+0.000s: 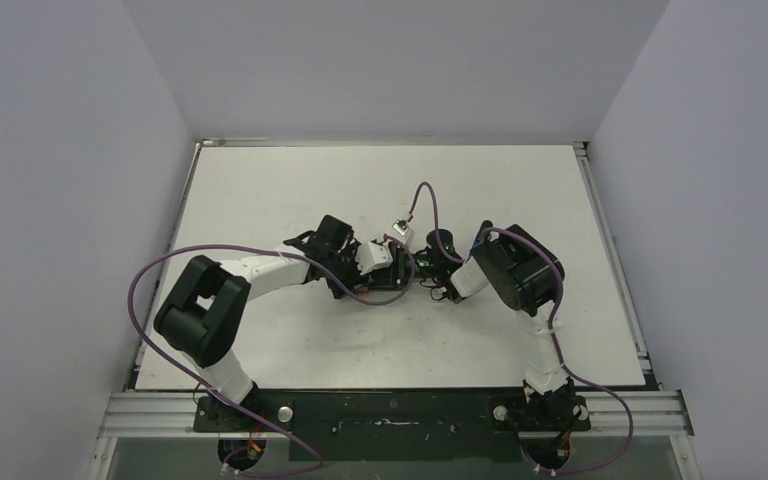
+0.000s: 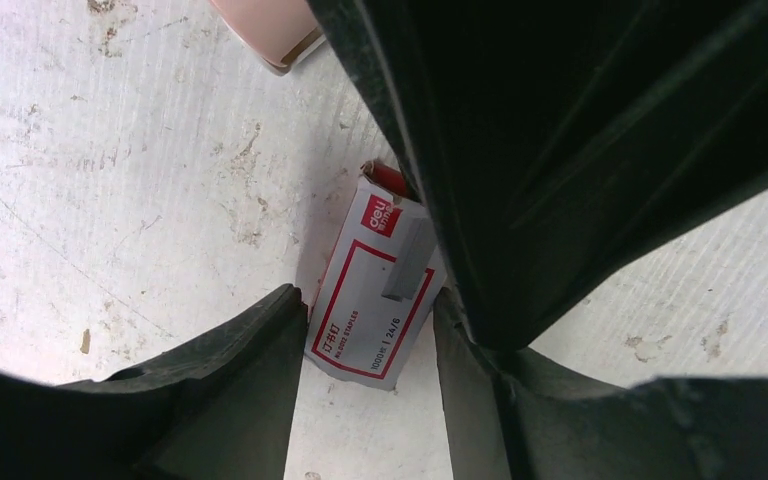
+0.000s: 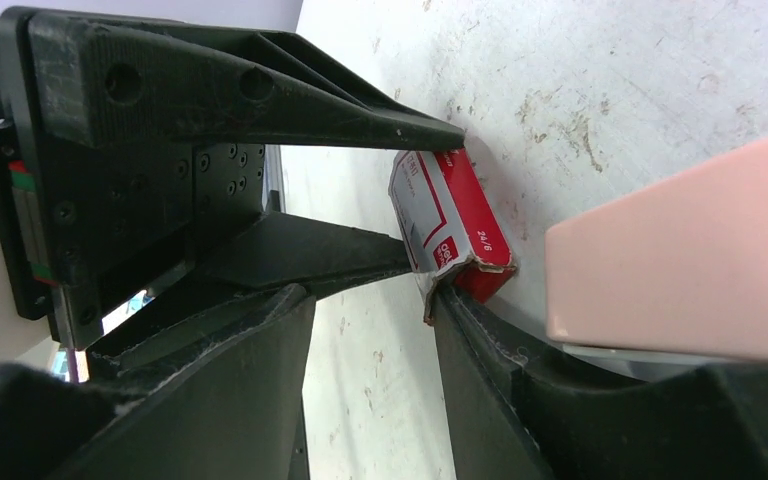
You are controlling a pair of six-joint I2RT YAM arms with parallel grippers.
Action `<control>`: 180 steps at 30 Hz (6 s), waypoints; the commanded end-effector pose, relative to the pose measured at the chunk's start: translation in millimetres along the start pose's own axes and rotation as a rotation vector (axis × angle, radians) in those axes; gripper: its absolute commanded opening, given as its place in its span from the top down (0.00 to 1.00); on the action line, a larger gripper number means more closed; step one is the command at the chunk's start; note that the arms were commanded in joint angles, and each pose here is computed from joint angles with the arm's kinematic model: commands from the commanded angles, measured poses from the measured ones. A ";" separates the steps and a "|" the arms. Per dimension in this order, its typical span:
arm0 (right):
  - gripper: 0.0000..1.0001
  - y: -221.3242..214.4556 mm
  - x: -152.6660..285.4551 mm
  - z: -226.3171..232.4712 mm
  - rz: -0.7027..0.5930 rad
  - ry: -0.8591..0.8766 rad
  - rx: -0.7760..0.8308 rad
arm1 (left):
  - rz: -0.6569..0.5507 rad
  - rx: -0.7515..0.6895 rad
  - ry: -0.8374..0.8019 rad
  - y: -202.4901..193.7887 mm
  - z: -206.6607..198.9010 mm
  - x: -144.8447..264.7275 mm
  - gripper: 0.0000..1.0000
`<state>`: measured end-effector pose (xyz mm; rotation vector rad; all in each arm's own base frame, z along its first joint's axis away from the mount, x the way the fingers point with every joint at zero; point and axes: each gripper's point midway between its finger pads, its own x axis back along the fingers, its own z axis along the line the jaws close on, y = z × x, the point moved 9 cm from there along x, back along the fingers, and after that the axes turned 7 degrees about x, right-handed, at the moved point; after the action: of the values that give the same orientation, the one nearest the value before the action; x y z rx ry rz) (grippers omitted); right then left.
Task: Load the staples into the stapler
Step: Open the staple box at the center of the board.
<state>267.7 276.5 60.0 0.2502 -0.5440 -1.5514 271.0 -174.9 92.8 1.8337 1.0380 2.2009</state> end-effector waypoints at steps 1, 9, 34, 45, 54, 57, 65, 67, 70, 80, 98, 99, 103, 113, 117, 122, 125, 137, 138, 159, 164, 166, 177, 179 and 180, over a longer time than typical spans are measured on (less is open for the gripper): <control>0.51 -3.4 -17.1 6.4 0.027 0.035 0.063 | -0.003 0.007 -0.052 4.8 -3.8 -11.8 0.52; 0.49 5.5 -10.8 -1.3 0.007 -0.004 0.078 | -0.007 0.001 -0.062 6.0 -4.7 -7.5 0.44; 0.42 12.9 10.3 5.2 0.018 -0.116 0.206 | -0.013 0.264 -0.159 -20.1 20.6 50.2 0.35; 0.31 17.7 23.3 14.1 0.163 -0.247 0.656 | -0.085 0.879 -0.420 -36.9 48.3 68.8 0.42; 0.29 20.0 6.8 10.5 0.279 -0.291 0.851 | -0.100 1.099 -0.530 -48.5 47.1 46.2 0.48; 0.29 19.3 -0.5 10.6 0.306 -0.312 0.907 | -0.112 1.146 -0.547 -53.4 47.2 38.0 0.51; 0.35 15.0 -14.7 6.2 0.358 -0.360 0.974 | -0.130 1.228 -0.571 -59.6 46.6 25.0 0.56; 0.38 13.0 -17.6 5.1 0.367 -0.367 0.980 | -0.133 1.249 -0.578 -60.2 47.1 21.3 0.57; 0.43 10.9 -21.9 4.4 0.374 -0.372 0.998 | -0.139 1.271 -0.587 -60.3 49.6 16.0 0.59; 0.54 -1.6 -31.7 3.1 0.411 -0.376 1.043 | -0.154 1.312 -0.604 -61.4 52.6 7.1 0.65; 0.61 -13.7 -36.1 0.9 0.405 -0.395 1.035 | -0.161 1.315 -0.656 -60.8 47.1 0.8 0.70; 0.61 -14.4 -36.7 1.1 0.401 -0.397 1.032 | -0.160 1.316 -0.661 -60.7 46.5 -0.2 0.70; 0.61 -17.8 -38.8 0.6 0.393 -0.406 1.018 | -0.159 1.306 -0.677 -58.2 44.1 -3.7 0.70; 0.59 -16.2 -42.9 1.0 0.388 -0.411 1.014 | -0.170 1.278 -0.709 -48.9 42.0 -8.7 0.69; 0.57 -13.1 -46.4 1.4 0.384 -0.406 1.015 | -0.167 1.269 -0.712 -47.5 40.8 -10.1 0.68; 0.55 -11.8 -49.9 1.5 0.389 -0.387 1.023 | -0.163 1.261 -0.717 -47.2 40.6 -11.6 0.66; 0.53 -11.9 -51.7 1.3 0.401 -0.365 1.029 | -0.158 1.252 -0.718 -46.4 41.0 -12.7 0.66; 0.54 -11.1 -54.7 -0.5 0.410 -0.344 1.033 | -0.146 1.226 -0.733 -43.6 41.6 -19.0 0.63; 0.54 -10.8 -54.6 -0.6 0.409 -0.345 1.033 | -0.144 1.224 -0.736 -43.4 41.1 -19.5 0.62; 0.26 30.0 -14.5 33.5 0.408 -0.339 1.116 | -0.134 1.122 -0.583 -57.6 53.9 23.2 0.36; 0.28 24.7 -12.6 29.5 0.443 -0.331 1.108 | -0.123 1.117 -0.556 -61.0 56.9 25.9 0.32; 0.29 23.7 -14.1 26.7 0.445 -0.332 1.101 | -0.119 1.114 -0.552 -61.4 57.0 26.3 0.31; 0.30 9.9 -34.0 20.1 0.443 -0.303 1.086 | -0.103 1.134 -0.555 -65.7 55.7 20.6 0.30; 0.30 9.4 -36.5 19.4 0.436 -0.307 1.084 | -0.103 1.136 -0.555 -66.0 55.5 20.2 0.30; 0.31 9.3 -37.6 18.5 0.432 -0.310 1.081 | -0.105 1.136 -0.556 -66.0 55.5 20.0 0.30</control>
<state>268.3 303.9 75.7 0.6312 -1.5663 -0.7237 287.8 -98.3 82.4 2.4088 2.3515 0.6755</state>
